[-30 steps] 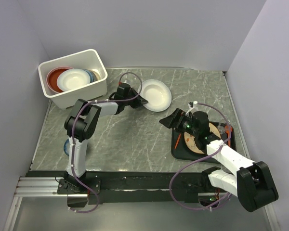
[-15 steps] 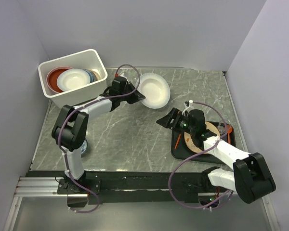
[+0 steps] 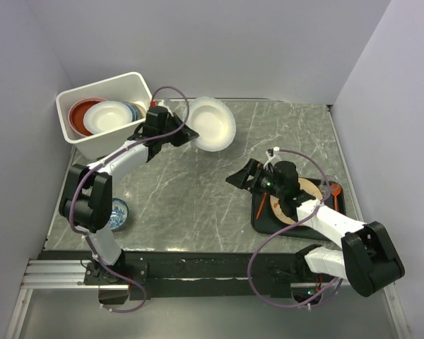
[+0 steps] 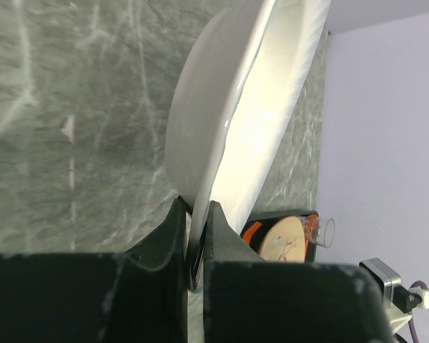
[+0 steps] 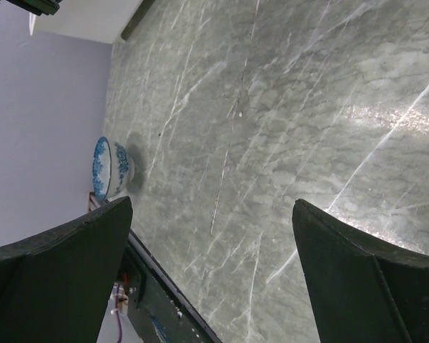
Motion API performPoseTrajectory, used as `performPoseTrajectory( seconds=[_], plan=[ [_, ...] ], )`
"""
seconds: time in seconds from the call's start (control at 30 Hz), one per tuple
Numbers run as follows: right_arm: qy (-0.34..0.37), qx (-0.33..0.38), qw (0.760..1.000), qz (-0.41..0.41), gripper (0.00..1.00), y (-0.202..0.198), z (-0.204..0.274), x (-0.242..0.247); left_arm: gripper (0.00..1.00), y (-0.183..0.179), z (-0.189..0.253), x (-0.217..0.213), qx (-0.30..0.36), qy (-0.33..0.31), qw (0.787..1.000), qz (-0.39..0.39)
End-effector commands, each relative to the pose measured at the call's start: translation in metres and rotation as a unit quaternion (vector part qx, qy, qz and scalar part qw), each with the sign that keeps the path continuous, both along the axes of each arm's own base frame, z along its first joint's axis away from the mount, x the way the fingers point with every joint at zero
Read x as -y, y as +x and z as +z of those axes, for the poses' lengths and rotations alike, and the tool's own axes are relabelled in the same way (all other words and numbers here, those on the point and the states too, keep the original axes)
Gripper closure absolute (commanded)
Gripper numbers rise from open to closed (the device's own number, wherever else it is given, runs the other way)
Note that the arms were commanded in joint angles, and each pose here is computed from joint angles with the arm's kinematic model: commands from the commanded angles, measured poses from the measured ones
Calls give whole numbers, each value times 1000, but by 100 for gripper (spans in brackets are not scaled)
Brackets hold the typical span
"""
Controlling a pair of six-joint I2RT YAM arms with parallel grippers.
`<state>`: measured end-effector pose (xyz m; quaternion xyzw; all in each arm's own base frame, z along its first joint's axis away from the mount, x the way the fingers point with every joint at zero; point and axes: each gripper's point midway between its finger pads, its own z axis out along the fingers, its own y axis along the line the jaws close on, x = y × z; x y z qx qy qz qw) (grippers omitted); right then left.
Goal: Place the plates into the plastic bin on the countertop
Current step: Pick up the plate from the corner of the board.
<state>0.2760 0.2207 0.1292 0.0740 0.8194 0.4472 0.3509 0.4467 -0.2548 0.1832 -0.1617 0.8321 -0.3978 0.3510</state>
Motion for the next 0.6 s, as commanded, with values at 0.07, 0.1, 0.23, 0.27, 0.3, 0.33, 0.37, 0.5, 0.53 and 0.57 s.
performPoseTrajectory(
  seconds=[0.07,0.1,0.23,0.27,0.3,0.33,0.37,0.5,0.53,0.57],
  plan=[
    [8,19,1000,3,0,1,9,-5,99,5,101,-27,129,-49,990,10],
    [8,20,1000,4,0,1,9,-5,99,7,103,-35,131,-49,990,17],
    [8,16,1000,10,0,2,7,-9,99,4,119,-54,147,-47,988,31],
    [8,17,1000,11,0,3,8,-10,99,6,121,-61,149,-46,987,38],
    [9,17,1000,12,0,4,8,-12,99,5,122,-64,149,-45,987,41],
    [10,16,1000,16,0,3,8,-14,99,5,126,-68,152,-45,986,43],
    [10,17,1000,17,0,5,9,-15,99,6,127,-74,153,-43,986,49],
    [11,12,999,28,0,9,6,-24,99,7,134,-93,157,-43,984,67],
    [11,11,999,31,0,10,6,-26,99,6,136,-97,157,-45,984,69],
    [13,13,999,34,0,12,9,-29,99,7,137,-105,158,-45,983,75]
  ],
)
